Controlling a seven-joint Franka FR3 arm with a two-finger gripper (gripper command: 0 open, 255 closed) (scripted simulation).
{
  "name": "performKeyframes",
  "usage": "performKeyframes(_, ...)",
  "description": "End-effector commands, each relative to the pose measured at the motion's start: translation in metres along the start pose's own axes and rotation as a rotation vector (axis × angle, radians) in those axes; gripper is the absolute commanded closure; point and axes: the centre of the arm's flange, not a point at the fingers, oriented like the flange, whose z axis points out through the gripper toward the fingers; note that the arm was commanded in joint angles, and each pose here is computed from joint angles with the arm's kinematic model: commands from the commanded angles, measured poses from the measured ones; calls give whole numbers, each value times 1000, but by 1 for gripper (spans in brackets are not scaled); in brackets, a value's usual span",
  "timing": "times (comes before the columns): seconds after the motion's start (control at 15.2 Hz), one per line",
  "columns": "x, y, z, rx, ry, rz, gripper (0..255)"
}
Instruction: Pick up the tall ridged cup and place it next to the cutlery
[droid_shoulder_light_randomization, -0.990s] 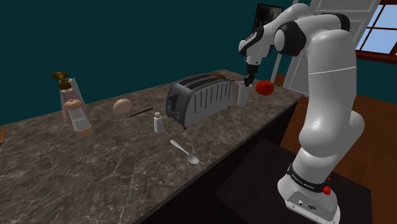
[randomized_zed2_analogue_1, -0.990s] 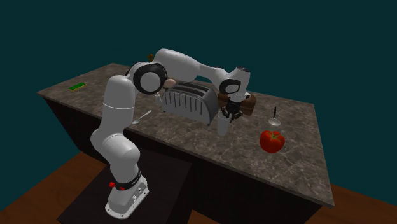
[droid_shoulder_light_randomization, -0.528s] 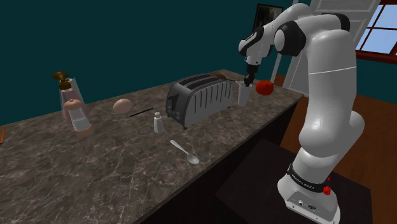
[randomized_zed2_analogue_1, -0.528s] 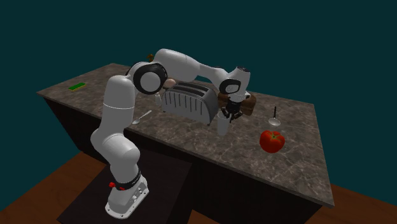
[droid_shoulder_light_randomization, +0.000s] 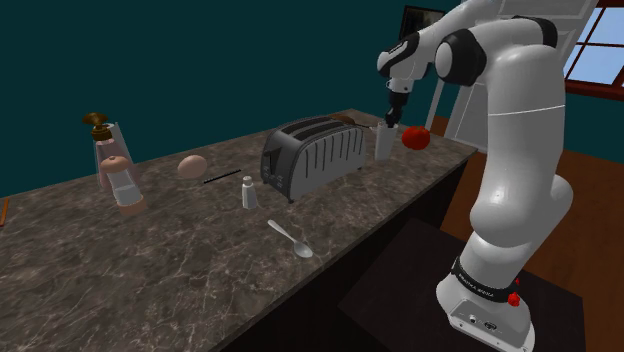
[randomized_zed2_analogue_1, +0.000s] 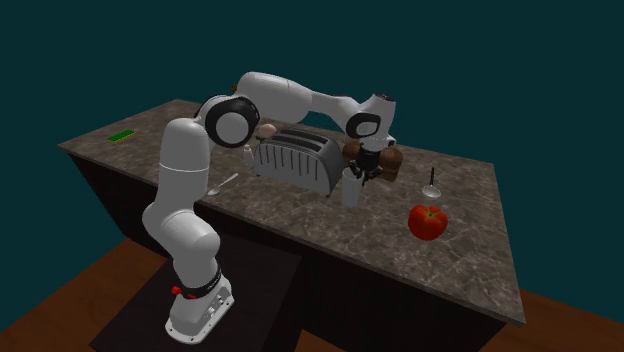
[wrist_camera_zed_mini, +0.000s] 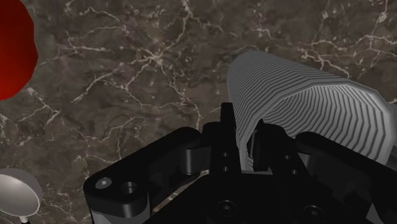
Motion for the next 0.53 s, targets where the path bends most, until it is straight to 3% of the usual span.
performKeyframes(0.0,0,-1,-10,0,0,0,255)
performKeyframes(0.46,0,-4,-47,0,0,0,255)
